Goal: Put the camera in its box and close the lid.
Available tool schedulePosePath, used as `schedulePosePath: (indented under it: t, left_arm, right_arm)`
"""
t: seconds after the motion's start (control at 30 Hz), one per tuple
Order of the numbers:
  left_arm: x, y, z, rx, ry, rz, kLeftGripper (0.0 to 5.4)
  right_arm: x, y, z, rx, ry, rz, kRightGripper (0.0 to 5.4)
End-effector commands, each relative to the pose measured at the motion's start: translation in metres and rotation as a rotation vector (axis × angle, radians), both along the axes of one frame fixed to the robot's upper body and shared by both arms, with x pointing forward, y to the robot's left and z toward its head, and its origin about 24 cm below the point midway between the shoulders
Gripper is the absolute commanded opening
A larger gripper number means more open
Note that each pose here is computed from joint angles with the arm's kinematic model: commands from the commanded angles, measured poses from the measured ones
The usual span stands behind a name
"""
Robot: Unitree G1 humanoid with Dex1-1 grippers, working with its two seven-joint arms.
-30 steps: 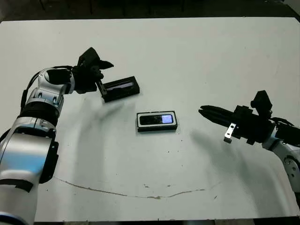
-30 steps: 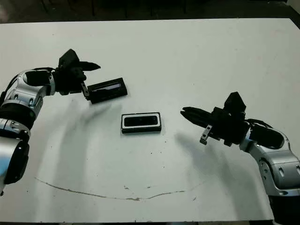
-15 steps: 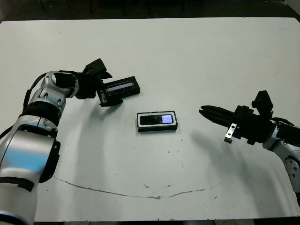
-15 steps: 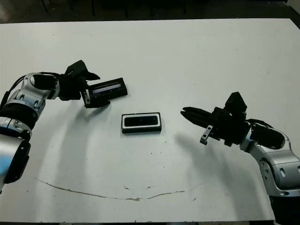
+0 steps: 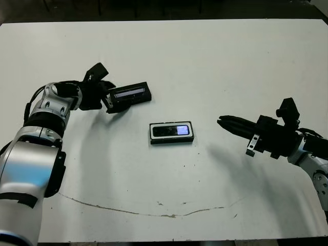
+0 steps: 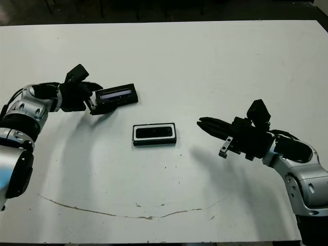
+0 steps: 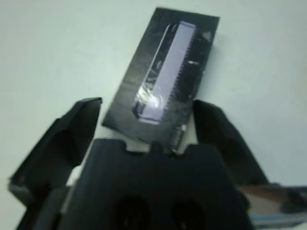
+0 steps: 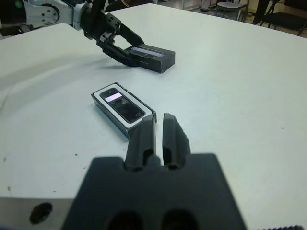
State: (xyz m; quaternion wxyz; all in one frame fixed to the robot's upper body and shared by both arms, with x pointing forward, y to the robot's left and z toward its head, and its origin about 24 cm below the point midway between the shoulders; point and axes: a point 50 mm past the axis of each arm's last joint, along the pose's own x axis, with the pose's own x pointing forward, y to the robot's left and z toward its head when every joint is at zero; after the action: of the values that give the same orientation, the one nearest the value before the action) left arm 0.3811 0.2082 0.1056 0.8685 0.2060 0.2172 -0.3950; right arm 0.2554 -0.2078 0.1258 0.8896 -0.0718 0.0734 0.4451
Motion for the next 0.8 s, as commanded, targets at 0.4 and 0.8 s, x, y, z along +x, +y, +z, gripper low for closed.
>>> schedulePosePath:
  t: [0.4,0.8]
  left_arm:
    - [-0.014,0.007,-0.018,0.073,0.179,-0.091,2.64]
    - [-0.019,0.024,0.003,-0.175,-0.175,-0.002,2.64]
  right_arm:
    - [0.000,-0.002,-0.004,-0.048,0.014,-0.025,0.00]
    - [0.003,0.001,-0.009,-0.034,0.006,-0.010,0.00]
